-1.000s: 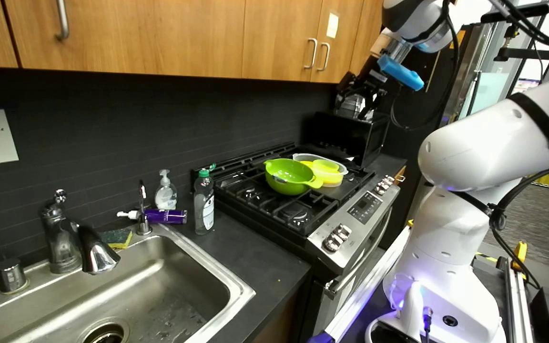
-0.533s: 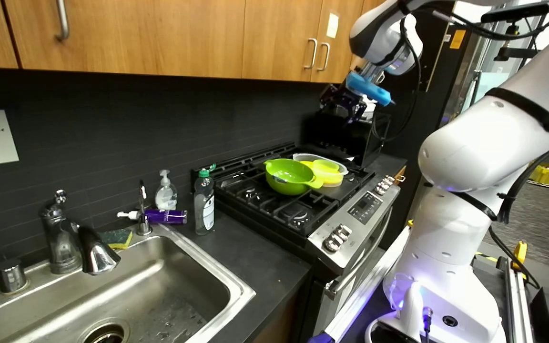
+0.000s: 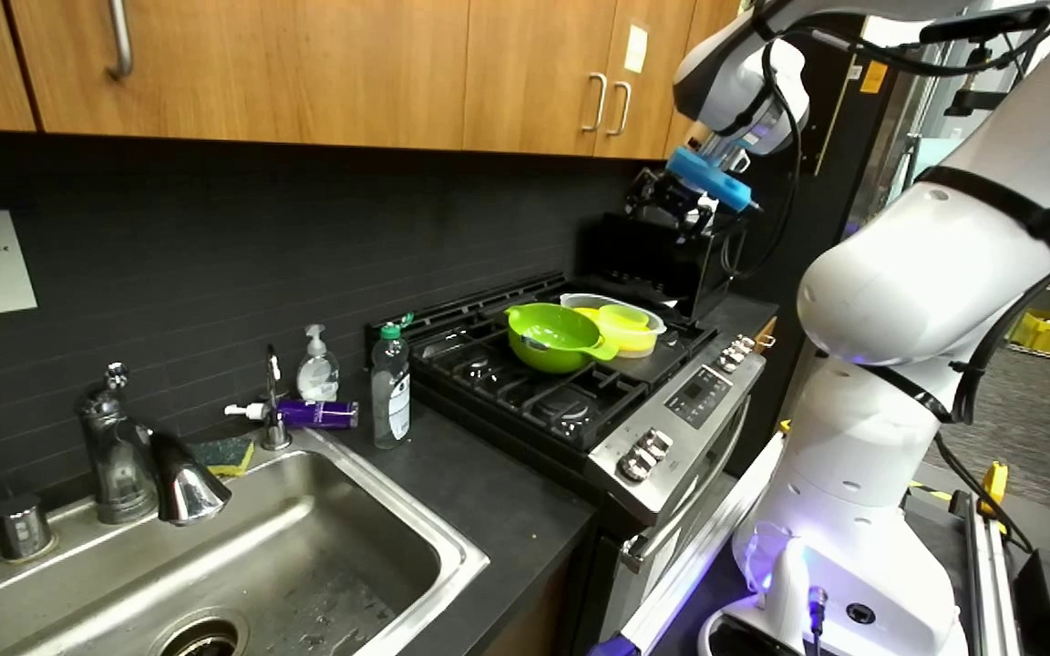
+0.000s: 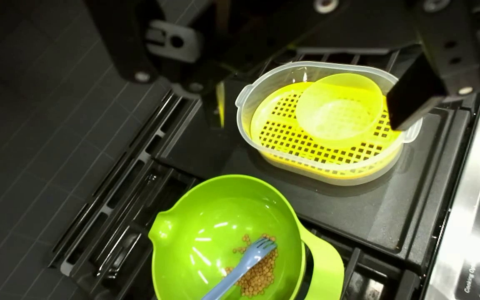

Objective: Move the yellow bowl to the green object

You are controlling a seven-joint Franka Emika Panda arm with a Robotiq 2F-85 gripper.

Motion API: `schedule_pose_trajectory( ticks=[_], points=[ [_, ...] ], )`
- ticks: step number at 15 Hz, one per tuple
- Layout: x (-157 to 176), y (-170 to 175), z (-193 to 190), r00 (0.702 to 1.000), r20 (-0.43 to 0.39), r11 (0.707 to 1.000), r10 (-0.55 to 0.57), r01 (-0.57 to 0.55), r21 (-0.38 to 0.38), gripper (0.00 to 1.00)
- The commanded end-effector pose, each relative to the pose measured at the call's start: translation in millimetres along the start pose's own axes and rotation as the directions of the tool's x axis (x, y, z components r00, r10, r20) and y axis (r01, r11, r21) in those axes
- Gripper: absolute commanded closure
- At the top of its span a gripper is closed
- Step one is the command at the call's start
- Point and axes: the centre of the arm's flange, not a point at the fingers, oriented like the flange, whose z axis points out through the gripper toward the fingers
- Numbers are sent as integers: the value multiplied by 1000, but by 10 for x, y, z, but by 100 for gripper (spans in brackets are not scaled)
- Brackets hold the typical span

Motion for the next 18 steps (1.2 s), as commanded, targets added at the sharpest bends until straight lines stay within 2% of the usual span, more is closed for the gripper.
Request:
schedule_pose_trajectory(
  ticks=[1, 5, 8, 9, 14, 18],
  points=[
    [91, 67, -87, 996, -50, 997, 69, -67, 37, 0],
    [521, 379, -400, 954, -113, 957, 277, -263, 126, 0],
    [795, 471, -490, 896, -146, 897, 420, -386, 214, 0],
    [885, 421, -451, 887, -146, 887, 438, -401, 229, 0],
    [1297, -16, 56, 870, -89, 873, 485, -475, 111, 0],
    [1544, -30, 438, 833, -89, 835, 546, -550, -12, 0]
  ],
)
